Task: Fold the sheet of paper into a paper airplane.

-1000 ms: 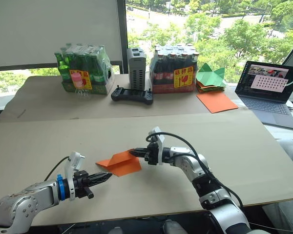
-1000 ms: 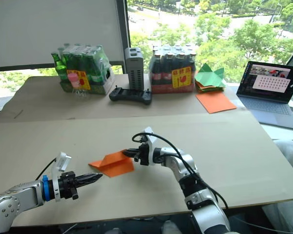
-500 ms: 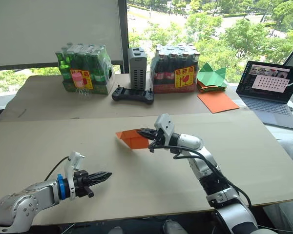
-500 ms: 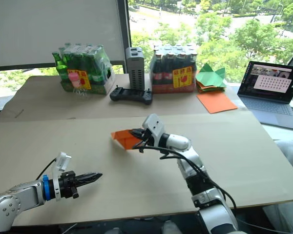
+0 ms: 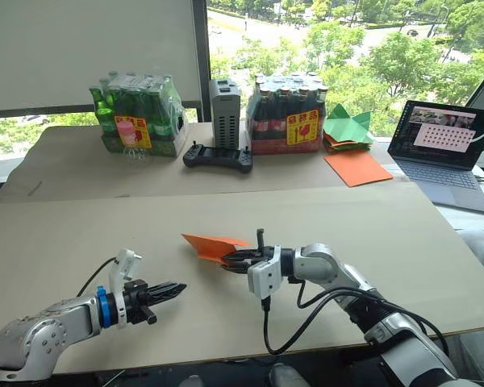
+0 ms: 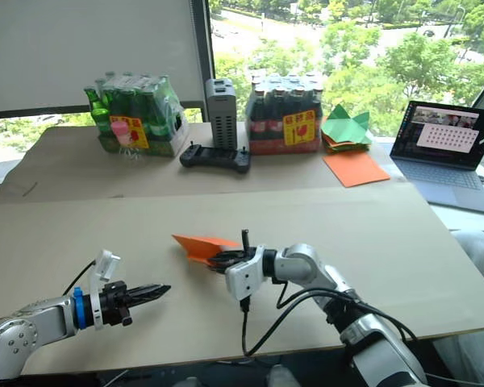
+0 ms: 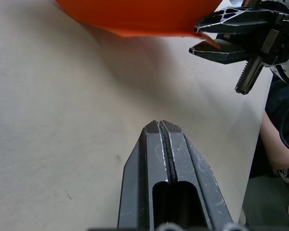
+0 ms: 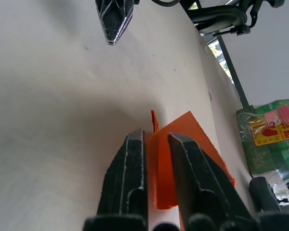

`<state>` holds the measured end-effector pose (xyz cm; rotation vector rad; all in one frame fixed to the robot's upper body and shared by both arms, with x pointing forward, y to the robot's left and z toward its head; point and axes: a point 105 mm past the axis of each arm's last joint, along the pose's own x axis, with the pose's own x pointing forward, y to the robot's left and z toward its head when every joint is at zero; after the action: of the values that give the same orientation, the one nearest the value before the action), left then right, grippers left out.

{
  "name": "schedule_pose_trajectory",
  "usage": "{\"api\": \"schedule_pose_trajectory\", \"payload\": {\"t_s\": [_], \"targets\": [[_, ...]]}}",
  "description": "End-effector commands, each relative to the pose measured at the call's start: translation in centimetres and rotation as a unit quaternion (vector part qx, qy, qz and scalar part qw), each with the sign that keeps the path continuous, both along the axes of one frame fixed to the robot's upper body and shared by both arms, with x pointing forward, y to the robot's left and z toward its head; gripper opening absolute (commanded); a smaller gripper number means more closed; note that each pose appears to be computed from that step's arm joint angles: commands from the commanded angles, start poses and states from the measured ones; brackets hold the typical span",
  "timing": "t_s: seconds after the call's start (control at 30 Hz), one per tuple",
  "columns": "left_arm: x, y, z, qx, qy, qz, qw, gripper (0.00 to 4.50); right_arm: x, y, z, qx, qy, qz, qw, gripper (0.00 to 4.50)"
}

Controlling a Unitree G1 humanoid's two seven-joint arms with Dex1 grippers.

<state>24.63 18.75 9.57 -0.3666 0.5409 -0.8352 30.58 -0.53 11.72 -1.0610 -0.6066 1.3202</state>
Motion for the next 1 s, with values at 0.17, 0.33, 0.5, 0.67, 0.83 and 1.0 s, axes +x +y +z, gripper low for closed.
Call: {"api": "schedule_pose_trajectory", "payload": {"t_s": [0.17,0.33,0.5,0.67,0.83,1.0], "targets": [[0.2,0.0,0.4,0.000,-0.012,-0.005,1.000,0.00,-1.0,0.2,2.9,0.066,0.088,0.024,0.994,3.72],[0.3,0.0,0.4,0.000,-0.011,-0.006,1.000,0.00,-1.7,0.5,5.7,0.124,0.157,0.037,0.979,4.46],[0.4,-0.2,0.3,0.000,-0.012,-0.007,1.000,0.00,-0.4,0.8,7.0,0.195,0.220,-0.007,0.956,4.46],[0.2,-0.2,0.3,0.001,-0.010,-0.009,1.000,0.00,1.1,1.1,6.7,0.227,0.250,-0.061,0.939,2.92],[0.1,-0.2,0.3,0.002,-0.009,-0.008,1.000,0.00,2.1,1.0,4.9,0.215,0.277,-0.103,0.931,1.21],[0.1,-0.2,0.3,0.003,-0.009,-0.008,1.000,0.00,3.0,0.7,2.1,0.174,0.292,-0.152,0.928,0.06]]}}
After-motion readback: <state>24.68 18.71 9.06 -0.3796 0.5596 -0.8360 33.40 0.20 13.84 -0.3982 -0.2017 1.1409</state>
